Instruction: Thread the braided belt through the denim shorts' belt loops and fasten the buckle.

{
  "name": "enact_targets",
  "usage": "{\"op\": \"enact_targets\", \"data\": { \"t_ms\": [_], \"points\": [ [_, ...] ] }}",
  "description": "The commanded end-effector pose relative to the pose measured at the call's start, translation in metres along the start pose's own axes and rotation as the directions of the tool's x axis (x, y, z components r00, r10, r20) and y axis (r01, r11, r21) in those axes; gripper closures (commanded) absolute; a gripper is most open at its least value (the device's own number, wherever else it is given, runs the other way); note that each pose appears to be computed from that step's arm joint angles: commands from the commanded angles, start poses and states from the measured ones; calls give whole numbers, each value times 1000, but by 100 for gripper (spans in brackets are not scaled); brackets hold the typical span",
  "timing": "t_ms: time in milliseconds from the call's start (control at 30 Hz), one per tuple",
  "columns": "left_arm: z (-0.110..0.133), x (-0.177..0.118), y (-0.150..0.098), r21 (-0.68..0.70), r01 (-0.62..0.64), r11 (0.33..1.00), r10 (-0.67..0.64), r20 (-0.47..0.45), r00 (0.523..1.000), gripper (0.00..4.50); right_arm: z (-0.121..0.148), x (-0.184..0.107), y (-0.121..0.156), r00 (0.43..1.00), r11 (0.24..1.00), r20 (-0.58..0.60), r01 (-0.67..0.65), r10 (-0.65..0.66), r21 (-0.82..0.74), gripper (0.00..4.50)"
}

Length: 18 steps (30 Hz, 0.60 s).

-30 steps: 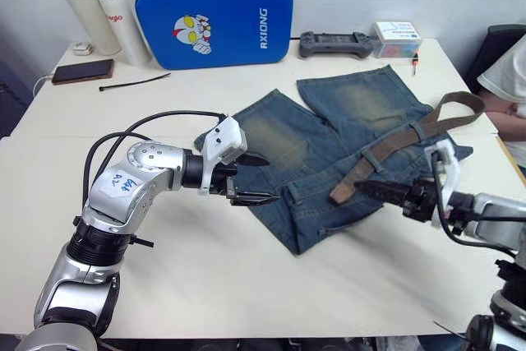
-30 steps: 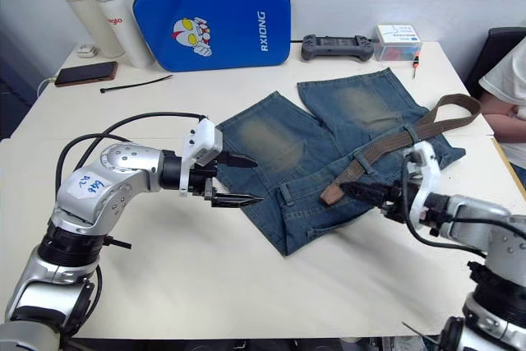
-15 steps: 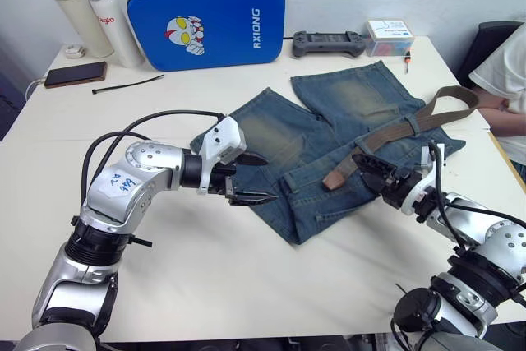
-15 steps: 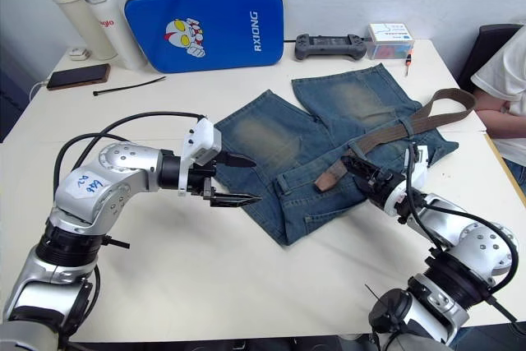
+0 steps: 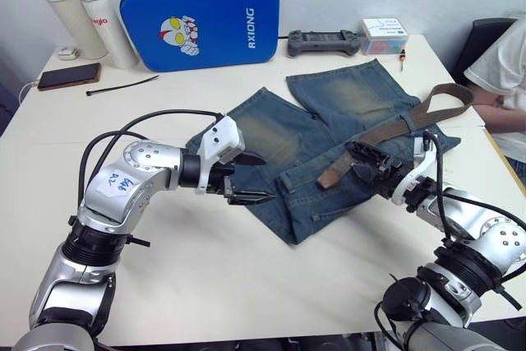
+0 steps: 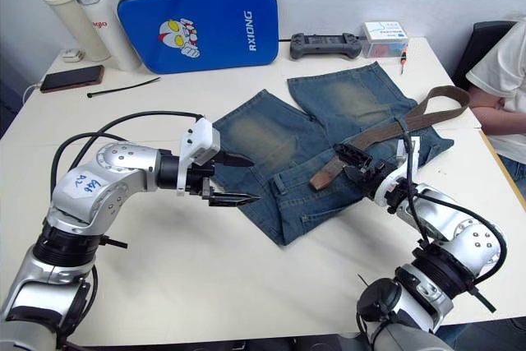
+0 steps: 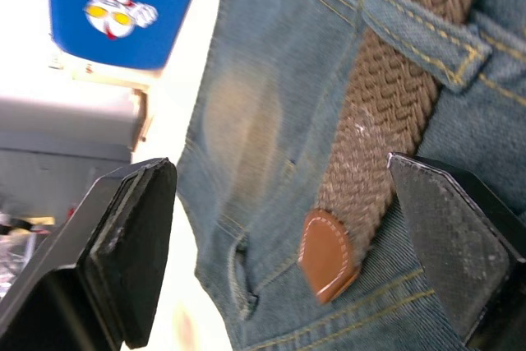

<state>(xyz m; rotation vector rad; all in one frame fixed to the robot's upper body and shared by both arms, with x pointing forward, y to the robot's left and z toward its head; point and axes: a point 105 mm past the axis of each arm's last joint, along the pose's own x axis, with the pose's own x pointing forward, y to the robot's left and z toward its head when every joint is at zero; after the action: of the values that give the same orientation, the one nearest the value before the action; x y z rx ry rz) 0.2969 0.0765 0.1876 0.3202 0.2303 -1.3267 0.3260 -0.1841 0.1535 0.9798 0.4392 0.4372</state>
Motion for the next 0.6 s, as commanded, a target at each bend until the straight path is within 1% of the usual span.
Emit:
{"op": "enact_targets", "data": {
  "t_ms": [33, 167, 333, 500, 600],
  "points": [
    [9, -4, -3, 41, -8, 999, 7, 20, 1000, 0, -4, 1, -6, 998, 998, -4, 55, -55, -4, 9],
    [10, -5, -2, 42, -16, 999, 15, 20, 1000, 0, -2, 3, -12, 996, 996, 22, 83, -84, 30, 9],
    [9, -5, -1, 41, -21, 999, 20, 19, 1000, 0, 2, 3, -10, 996, 996, 44, 72, -75, 60, 9],
    [10, -5, -1, 44, -21, 999, 20, 18, 1000, 0, 5, 9, 16, 996, 992, 70, -63, 55, 113, 9],
    [9, -6, 0, 50, -30, 998, 29, 15, 999, 0, 6, 10, 22, 994, 988, 79, -86, 76, 125, 9]
  ]
}}
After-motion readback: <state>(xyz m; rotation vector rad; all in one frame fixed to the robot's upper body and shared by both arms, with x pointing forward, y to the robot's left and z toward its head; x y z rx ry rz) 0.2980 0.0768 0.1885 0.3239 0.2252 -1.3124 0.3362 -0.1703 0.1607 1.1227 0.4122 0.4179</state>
